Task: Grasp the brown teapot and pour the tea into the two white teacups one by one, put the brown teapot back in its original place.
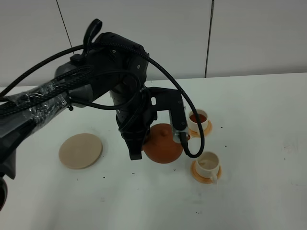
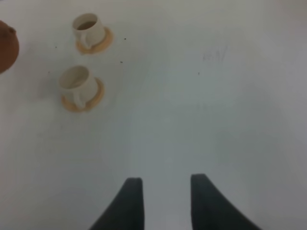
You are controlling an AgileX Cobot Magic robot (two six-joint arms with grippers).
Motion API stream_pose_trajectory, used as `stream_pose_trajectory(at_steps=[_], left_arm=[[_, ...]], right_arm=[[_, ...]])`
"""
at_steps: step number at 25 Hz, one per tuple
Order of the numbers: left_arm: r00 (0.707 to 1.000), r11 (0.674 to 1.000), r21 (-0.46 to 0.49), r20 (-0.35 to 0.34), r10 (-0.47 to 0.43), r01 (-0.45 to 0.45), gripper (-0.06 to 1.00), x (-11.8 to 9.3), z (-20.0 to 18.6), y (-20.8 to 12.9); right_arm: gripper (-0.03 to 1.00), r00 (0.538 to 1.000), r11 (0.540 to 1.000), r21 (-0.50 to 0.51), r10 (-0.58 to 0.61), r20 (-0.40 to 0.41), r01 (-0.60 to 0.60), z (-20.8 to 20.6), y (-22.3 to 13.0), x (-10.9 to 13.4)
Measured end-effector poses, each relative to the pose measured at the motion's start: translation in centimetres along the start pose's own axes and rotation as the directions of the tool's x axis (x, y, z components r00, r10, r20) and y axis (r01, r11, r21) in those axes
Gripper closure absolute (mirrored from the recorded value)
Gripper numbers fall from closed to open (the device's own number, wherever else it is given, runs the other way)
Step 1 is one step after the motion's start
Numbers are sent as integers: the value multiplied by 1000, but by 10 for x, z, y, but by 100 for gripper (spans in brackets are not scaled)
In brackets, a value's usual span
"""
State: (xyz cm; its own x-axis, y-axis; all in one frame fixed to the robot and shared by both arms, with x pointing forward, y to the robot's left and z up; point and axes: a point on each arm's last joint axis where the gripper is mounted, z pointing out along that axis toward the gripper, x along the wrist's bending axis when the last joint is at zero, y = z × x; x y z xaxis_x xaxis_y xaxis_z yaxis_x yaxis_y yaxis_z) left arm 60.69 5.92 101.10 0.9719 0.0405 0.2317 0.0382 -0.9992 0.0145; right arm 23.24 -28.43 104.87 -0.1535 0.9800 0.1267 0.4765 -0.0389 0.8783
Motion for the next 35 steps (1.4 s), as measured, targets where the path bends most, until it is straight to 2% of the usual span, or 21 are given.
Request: stream_pose_trajectory(at_steps=[8,17,35], left_arm=[[997,997,16,27,76,-76,78,-1,14,2],[993,995,39,70,92,-94,78,-3,36,4],[994,995,29,52,95,-97,78,-2,37,7]], right_arm=[[73,1000,1000,0,1,0,-1,0,0,0],[73,1000,1000,0,0,0,0,0,0,0],[73,1000,1000,0,0,0,0,0,0,0]])
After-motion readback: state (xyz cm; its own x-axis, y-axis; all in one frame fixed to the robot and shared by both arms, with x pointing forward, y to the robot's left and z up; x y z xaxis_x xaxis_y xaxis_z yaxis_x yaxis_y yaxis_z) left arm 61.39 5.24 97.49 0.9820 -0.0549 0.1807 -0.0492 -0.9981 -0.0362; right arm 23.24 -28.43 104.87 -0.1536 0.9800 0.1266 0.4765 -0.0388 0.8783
